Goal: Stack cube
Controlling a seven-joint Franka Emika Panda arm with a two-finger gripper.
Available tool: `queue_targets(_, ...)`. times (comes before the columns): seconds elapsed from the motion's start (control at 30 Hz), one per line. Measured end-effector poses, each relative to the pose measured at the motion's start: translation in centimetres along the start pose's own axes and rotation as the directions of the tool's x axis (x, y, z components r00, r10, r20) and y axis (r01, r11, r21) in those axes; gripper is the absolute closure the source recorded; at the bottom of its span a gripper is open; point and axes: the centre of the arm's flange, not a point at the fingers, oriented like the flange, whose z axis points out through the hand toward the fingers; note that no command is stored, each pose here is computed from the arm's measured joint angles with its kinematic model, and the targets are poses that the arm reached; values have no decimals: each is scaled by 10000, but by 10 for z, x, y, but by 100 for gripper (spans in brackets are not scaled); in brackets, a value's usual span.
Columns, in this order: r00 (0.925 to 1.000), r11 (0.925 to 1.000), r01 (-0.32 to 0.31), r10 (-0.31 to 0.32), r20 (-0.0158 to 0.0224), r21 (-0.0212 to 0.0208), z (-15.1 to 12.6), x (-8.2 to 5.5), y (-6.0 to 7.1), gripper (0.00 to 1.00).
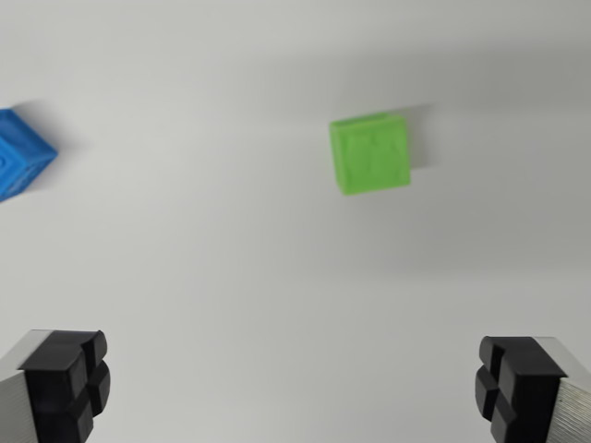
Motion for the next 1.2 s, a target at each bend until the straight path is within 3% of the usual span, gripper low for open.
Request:
queue_targets(0.47, 10000, 10000, 3, -3, 2, -2, 0, 0, 0, 0)
queue_targets(0.83, 9998, 9998, 189, -189, 31, -22, 5, -5, -4, 0)
queue_targets(1.2, 9982, 9982, 595, -595, 37, 0, 16, -14, -14, 0)
